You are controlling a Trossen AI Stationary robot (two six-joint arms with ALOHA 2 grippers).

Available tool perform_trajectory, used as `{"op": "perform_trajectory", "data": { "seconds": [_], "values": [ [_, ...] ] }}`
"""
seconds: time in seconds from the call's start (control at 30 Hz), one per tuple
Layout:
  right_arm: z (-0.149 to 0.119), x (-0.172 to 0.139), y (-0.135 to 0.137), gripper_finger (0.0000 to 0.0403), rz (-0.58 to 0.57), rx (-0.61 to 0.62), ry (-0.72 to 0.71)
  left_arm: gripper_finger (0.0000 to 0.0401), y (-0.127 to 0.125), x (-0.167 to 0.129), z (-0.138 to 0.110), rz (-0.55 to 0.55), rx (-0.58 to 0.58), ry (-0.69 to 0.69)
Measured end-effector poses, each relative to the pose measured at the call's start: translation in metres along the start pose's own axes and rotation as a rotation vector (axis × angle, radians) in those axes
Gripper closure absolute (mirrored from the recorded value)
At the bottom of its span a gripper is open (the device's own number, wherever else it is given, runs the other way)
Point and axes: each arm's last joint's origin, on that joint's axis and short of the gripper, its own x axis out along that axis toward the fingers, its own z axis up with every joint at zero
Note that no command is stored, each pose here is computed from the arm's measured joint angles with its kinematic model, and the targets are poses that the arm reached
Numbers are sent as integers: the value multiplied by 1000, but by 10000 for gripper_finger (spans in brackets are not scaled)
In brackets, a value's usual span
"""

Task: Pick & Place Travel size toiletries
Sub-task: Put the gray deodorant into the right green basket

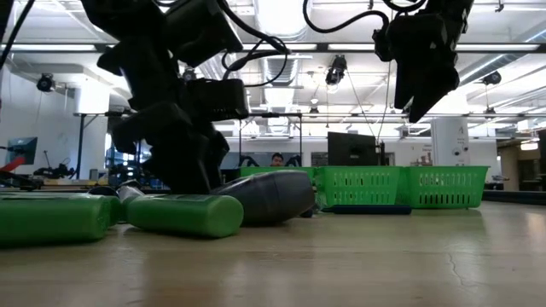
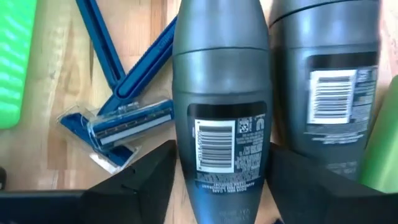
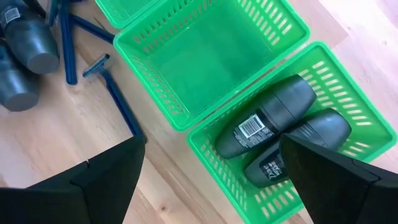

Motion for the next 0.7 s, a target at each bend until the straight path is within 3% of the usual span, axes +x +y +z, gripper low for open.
{"op": "perform_trajectory", "data": {
  "seconds": [0.13, 0.37, 0.57, 0.7],
  "values": [
    [0, 0, 0, 35, -1, -1, 1, 211, 0, -2, 1, -2, -1, -13],
    [-1, 0, 1, 35, 39, -19, 26, 213, -1, -9, 10, -5, 2, -23],
    [6, -1, 12, 35, 214, 2, 8, 213, 1, -32, 23, 88, 9, -11],
    [15, -4, 21, 35, 345, 24, -51, 213, 5, -63, 34, 186, -14, -123]
  ]
}}
